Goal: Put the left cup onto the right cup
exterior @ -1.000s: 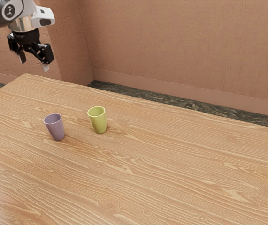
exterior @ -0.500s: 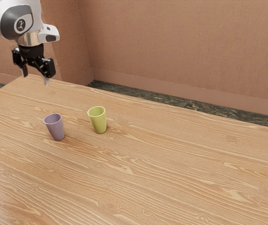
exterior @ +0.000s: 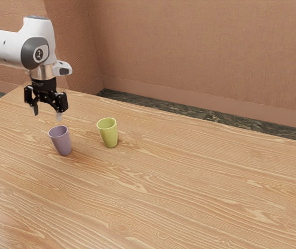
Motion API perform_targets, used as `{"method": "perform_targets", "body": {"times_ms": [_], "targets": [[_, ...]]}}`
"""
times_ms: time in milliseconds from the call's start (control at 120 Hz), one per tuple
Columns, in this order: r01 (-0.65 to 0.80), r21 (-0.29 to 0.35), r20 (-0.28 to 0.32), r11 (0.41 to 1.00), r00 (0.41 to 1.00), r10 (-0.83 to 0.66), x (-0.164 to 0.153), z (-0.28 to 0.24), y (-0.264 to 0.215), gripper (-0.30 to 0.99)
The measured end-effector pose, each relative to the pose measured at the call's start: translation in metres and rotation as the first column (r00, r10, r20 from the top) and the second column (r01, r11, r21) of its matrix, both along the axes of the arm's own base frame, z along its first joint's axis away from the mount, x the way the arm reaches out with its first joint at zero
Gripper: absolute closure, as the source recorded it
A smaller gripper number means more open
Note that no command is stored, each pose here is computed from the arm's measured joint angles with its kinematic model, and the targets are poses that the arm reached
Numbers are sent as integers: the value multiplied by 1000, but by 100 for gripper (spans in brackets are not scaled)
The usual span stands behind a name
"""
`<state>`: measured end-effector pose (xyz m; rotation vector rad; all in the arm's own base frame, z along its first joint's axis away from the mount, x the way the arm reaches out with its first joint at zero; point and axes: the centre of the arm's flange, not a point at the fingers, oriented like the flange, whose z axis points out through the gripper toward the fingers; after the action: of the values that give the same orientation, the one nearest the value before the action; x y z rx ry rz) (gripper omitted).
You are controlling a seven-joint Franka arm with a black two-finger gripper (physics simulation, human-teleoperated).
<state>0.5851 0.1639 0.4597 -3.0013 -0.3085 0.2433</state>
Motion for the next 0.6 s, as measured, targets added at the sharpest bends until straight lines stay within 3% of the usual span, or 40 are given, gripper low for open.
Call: {"method": "perform_targets", "body": {"times_ms": [600], "targets": [[-9,-63,33,998,999,11,23,-70,19,0]]}}
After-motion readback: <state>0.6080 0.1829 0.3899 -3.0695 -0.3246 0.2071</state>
